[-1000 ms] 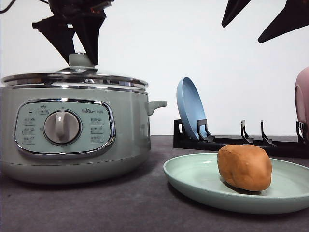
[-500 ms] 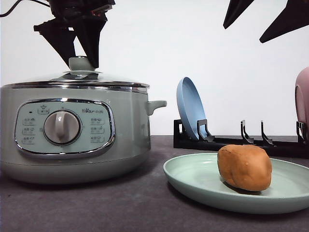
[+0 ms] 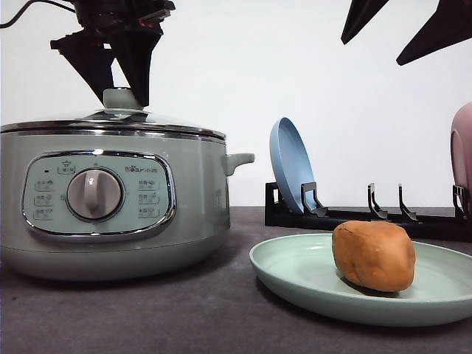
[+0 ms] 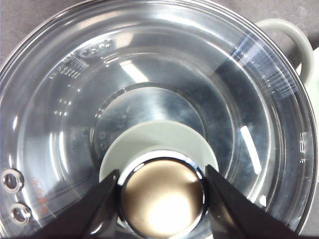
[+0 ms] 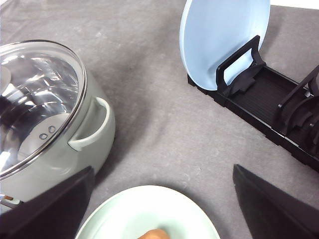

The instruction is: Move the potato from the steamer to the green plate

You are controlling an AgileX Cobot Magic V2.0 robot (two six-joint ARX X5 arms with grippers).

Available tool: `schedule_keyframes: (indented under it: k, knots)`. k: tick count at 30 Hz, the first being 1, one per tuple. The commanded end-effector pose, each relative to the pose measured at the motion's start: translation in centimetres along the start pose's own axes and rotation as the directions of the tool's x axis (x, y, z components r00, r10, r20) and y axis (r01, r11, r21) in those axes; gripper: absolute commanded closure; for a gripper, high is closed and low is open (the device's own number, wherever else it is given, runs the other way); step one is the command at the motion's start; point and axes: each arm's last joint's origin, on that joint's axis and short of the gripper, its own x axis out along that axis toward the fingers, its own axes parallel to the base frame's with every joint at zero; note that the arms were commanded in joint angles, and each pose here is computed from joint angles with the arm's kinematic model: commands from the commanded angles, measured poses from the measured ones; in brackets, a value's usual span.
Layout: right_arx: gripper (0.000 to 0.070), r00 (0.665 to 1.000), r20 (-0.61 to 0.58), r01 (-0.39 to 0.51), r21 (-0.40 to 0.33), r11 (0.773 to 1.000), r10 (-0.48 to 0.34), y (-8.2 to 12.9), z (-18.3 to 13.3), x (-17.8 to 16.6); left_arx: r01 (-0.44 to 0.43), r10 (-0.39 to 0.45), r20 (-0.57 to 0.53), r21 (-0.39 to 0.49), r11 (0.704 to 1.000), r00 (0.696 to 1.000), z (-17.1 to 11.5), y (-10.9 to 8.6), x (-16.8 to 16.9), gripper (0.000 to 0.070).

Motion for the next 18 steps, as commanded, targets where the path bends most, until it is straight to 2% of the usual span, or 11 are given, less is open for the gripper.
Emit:
schedule_keyframes:
  k: [1,5,7,13,18]
  knots:
    - [0.0139,1.0,0.013,-0.001,-0.012,1.0,0.001,0.1,0.4,0.0,0.004,-0.004,0.042,0.005,1.0,0.999,0.8,-0.1,-0.4,0.0578]
    - [0.0139,1.0,0.013,-0.001,-0.012,1.0,0.001,0.1,0.4,0.0,0.004,-0.004,0.044,0.005,1.0,0.999,0.8,-0.2,-0.4,0.0261]
    - [0.0139,1.0,0.013,-0.001,-0.012,1.0,0.001,0.1,0.4,0.0,0.004,-0.004,0.044,0.005,1.0,0.999,0.8,-0.2,-0.4,0.0187]
    - [0.0139,1.0,0.01,-0.002,-0.012,1.0,0.002,0.1,0.4,0.0,0.003,-0.003,0.059,0.003,1.0,0.998,0.7,-0.2,-1.0,0.0175]
    - [0.0139,1.0,0.002,-0.008,-0.011,1.0,0.008,0.2,0.4,0.0,0.001,-0.001,0.109,-0.005,1.0,0.994,0.1,-0.4,-2.9,0.0177]
